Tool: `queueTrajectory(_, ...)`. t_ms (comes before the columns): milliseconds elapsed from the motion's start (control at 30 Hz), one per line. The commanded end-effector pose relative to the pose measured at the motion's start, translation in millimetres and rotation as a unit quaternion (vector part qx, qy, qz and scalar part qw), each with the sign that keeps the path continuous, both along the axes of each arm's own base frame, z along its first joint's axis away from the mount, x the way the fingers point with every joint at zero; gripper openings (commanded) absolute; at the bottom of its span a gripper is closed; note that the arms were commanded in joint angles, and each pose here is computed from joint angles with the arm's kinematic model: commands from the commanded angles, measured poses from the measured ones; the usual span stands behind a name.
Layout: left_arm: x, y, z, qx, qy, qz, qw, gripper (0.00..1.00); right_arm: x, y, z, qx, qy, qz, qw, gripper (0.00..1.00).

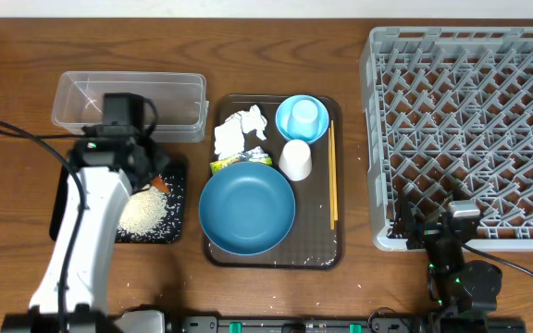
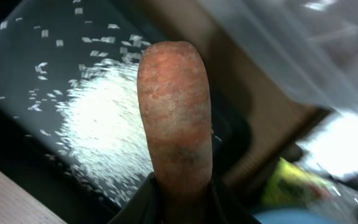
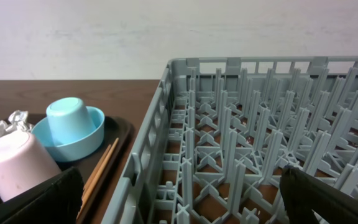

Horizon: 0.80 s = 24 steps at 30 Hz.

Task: Sort waste into correct bins and load items into the dishwasher rack
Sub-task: 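Carry the carrot left and lower it onto the rice on the black tray, then open the left gripper to release the carrot and lift away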

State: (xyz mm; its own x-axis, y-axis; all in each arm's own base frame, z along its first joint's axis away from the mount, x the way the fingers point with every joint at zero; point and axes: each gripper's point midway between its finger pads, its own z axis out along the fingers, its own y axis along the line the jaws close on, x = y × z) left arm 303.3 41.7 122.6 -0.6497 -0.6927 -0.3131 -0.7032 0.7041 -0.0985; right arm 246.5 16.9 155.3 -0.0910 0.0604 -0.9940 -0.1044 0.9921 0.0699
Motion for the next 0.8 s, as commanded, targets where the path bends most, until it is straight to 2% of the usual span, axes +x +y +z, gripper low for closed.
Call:
queueTrajectory(0, -5.6, 19.9, -21.0, -0.005, 0.033, 0.031, 0.999, 0.19, 0.4, -5.5, -2.1, -0.006, 0.003, -0.012, 1.0, 0.99)
queueTrajectory(333, -24.4, 60.0, -75.3, -0.023, 0.127, 0.102, 0.986, 0.2, 0.4, -5.4, -2.1, -0.006, 0.003, -0.011, 1.0, 0.99)
queueTrajectory(500, -29.6, 65.0, -88.1, -0.028, 0.149, 0.108, 0.982, 0.2, 0.4, -5.5, -2.1, -0.006, 0.003, -0.012, 1.0, 0.99)
queueTrajectory(533, -29.0, 65.0, -88.5, -0.028, 0.149, 0.107, 0.983, 0.22, 0.4, -5.4, -2.1, -0.006, 0.003, -0.011, 1.0, 0.99)
queueTrajectory(600, -28.6, 65.1, -88.4, -0.028, 0.148, 0.107, 0.983, 0.39, 0.4, -5.5, -2.1, -0.006, 0.003, -0.011, 1.0, 0.99)
queueTrajectory(767, -26.3, 65.9, -88.4, -0.026, 0.144, 0.101, 0.984, 0.4, 0.4, -5.3, -2.1, -0.006, 0.003, -0.011, 1.0, 0.99)
